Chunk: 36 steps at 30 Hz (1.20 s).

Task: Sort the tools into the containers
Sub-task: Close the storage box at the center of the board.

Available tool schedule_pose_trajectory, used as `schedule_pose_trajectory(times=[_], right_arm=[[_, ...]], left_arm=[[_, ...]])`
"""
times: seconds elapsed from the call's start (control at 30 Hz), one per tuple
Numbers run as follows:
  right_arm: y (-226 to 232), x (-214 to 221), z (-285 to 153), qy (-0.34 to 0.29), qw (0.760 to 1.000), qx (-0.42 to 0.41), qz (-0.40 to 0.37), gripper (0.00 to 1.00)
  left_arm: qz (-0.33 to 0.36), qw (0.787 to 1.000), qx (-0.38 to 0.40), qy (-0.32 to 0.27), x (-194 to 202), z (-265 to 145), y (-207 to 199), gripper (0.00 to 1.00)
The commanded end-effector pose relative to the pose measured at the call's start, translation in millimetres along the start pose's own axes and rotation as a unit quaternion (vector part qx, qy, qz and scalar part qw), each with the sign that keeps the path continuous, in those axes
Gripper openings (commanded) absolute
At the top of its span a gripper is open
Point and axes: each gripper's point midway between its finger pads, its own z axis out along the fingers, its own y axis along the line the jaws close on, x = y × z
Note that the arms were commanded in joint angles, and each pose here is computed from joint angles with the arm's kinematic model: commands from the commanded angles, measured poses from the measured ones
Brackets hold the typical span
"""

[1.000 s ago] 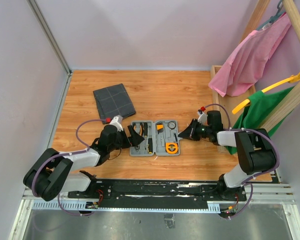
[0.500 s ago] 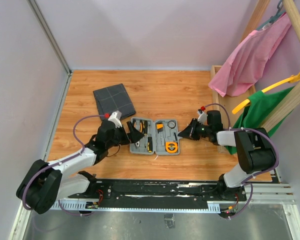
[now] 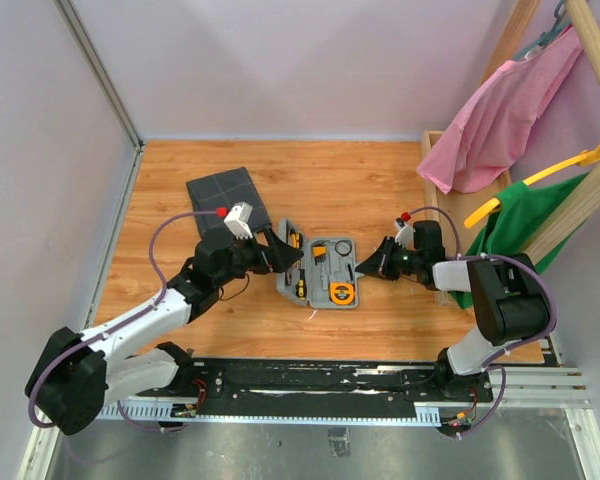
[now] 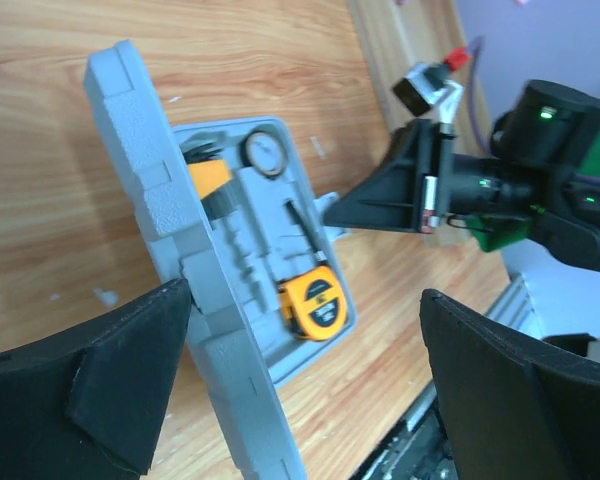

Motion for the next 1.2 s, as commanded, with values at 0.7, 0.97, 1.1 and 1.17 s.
schedule_pose_trajectory(times=[0.7,0.97,1.1,1.17], right_arm=[[-9,27,6,0.040,0.999,0.028,0.005,0.01],[-1,2,-13,-0.013,0.997,0.071,-0.037,0.30],[4,-12,-33,-0.054,0.991,0.107,-0.061,0.36],[5,-17,-43,-0.070,0.987,0.126,-0.073,0.37]], left_arm=[[0.018,0.990,0.100,0.102,62,56,-70,0.99],[0.035,0.989,0.108,0.099,58,57,-76,0.99],[0.042,0.989,0.101,0.099,57,59,-73,0.99],[0.047,0.990,0.091,0.098,56,61,-70,0.99]])
